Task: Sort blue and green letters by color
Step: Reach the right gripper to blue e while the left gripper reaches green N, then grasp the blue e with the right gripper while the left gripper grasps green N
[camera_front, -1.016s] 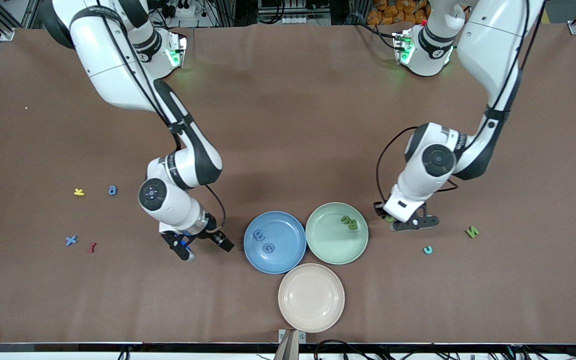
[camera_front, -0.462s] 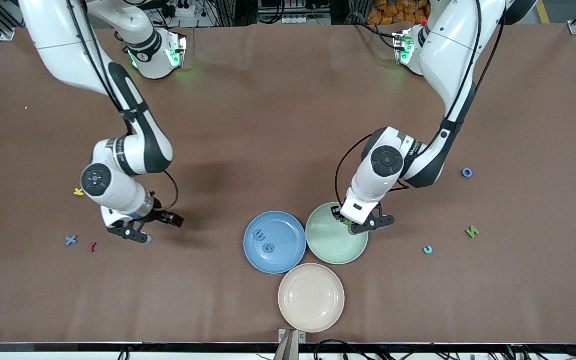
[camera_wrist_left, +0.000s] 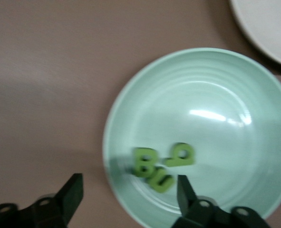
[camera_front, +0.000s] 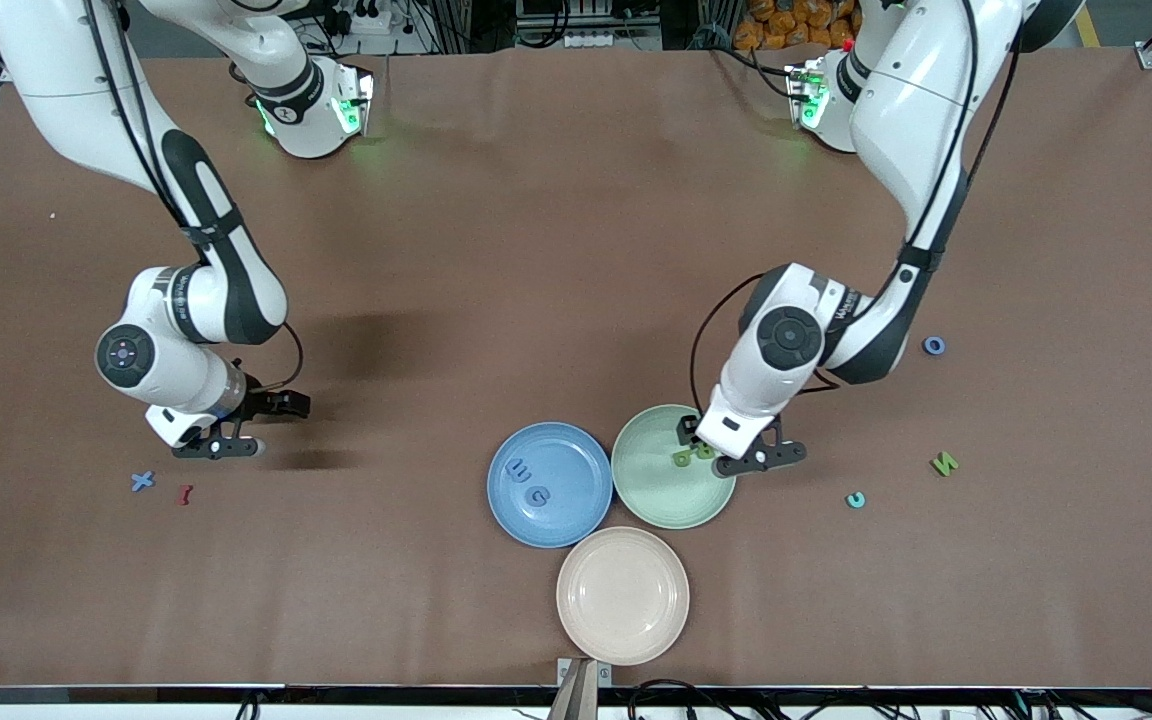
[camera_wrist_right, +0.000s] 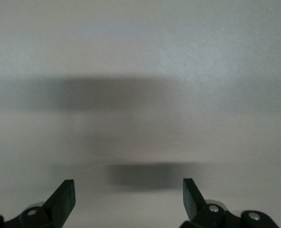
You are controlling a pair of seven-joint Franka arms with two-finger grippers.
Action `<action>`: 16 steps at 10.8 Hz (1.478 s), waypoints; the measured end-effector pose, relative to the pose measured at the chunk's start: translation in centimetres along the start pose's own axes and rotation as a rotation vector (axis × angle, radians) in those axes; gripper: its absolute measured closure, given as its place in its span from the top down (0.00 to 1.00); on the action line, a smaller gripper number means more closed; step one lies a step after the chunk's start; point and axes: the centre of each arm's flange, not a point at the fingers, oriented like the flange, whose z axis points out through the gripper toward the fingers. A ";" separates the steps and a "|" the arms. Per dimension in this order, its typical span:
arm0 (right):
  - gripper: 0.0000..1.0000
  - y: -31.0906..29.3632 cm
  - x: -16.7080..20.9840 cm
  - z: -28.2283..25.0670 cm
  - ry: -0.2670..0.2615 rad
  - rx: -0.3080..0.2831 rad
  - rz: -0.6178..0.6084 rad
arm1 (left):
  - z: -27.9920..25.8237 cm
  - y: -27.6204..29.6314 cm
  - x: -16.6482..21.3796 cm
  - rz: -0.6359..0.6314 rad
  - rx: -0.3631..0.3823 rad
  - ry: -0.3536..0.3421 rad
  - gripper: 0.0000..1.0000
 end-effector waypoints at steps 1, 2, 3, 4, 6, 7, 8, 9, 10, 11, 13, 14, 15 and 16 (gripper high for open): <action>1.00 1.6 -0.3 0.1 -0.024 0.001 -0.050 | -0.3 -1.9 1.1 0.037 0.016 -0.010 0.98; 1.00 3.4 -0.6 0.1 -0.040 0.002 -0.094 | -0.8 -4.4 2.6 0.063 0.023 -0.017 1.00; 1.00 5.6 -0.9 0.0 -0.050 -0.002 -0.130 | -1.0 -7.7 4.2 0.086 0.022 -0.024 1.00; 1.00 7.3 -1.3 0.0 -0.062 -0.008 -0.154 | -1.0 -10.4 5.4 0.117 0.038 -0.028 1.00; 1.00 10.1 -2.2 0.1 -0.088 -0.015 -0.175 | -0.8 -15.2 7.1 0.163 0.090 -0.024 1.00; 1.00 10.7 -2.7 0.5 -0.100 -0.014 -0.175 | -0.8 -17.6 7.8 0.182 0.113 -0.024 1.00; 1.00 10.7 -3.3 1.1 -0.115 -0.011 -0.173 | -0.7 -20.1 8.5 0.197 0.119 -0.031 1.00; 1.00 10.6 -3.9 1.7 -0.130 -0.006 -0.172 | -0.6 -22.8 9.2 0.213 0.119 -0.039 1.00; 1.00 10.6 -4.4 2.1 -0.134 -0.005 -0.170 | -0.6 -25.4 9.8 0.225 0.119 -0.046 1.00; 1.00 10.5 -5.1 2.3 -0.131 -0.005 -0.168 | -0.6 -27.9 10.2 0.220 0.120 -0.052 1.00; 1.00 10.4 -6.1 2.1 -0.124 -0.003 -0.166 | 0.1 -30.8 10.4 0.187 0.119 -0.067 1.00; 1.00 10.4 -6.3 2.0 -0.121 -0.003 -0.163 | 0.4 -31.7 10.4 0.175 0.119 -0.073 1.00; 1.00 10.4 -6.3 2.0 -0.114 -0.006 -0.160 | 0.7 -32.4 10.4 0.163 0.118 -0.079 1.00; 1.00 10.4 -6.2 2.0 -0.102 -0.010 -0.157 | 1.1 -33.2 10.4 0.152 0.117 -0.086 1.00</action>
